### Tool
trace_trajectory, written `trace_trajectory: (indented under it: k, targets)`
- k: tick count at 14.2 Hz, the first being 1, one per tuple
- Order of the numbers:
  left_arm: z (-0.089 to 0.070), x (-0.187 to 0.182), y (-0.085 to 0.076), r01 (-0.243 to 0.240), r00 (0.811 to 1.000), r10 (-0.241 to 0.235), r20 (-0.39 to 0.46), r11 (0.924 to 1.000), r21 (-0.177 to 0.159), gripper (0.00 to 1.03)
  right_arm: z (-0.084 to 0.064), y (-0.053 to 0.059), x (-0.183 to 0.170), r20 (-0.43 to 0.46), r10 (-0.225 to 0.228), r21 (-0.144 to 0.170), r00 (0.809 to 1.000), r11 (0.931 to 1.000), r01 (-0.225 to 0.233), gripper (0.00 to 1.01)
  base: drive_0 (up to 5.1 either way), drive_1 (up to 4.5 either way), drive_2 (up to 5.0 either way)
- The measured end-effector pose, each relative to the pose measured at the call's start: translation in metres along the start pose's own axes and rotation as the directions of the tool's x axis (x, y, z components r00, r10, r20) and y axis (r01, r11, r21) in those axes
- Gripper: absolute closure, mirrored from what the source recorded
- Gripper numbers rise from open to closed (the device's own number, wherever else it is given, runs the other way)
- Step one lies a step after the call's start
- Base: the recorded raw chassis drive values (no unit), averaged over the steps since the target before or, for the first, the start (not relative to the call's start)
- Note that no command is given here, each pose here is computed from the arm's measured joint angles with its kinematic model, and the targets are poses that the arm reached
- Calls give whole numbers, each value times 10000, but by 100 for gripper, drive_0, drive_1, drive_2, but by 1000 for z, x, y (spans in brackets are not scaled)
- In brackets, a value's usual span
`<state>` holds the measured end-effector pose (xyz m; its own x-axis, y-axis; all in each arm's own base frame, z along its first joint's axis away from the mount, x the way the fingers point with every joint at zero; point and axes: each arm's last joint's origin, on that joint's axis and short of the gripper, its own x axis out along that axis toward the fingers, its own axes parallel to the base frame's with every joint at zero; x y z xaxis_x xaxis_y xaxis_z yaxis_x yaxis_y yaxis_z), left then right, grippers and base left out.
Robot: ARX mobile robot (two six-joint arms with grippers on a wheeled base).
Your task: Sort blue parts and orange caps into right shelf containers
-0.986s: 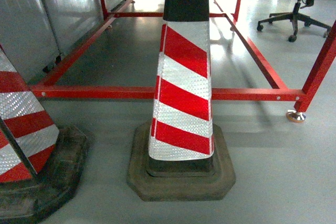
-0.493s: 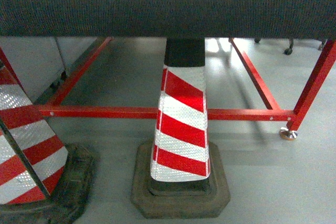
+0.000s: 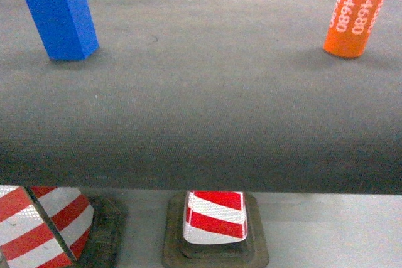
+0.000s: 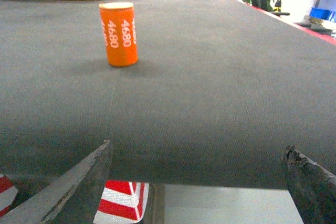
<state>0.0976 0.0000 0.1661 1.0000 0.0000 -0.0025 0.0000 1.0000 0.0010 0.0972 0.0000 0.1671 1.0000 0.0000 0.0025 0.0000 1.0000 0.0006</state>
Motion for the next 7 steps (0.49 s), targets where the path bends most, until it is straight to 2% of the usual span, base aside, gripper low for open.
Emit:
trace_trajectory:
  k: [7]
  targets:
    - [0,0,0,0,10000,0,-4,10000,-4,5,0,0,0,8,0,-4,10000,10000,0,3,0,0,0]
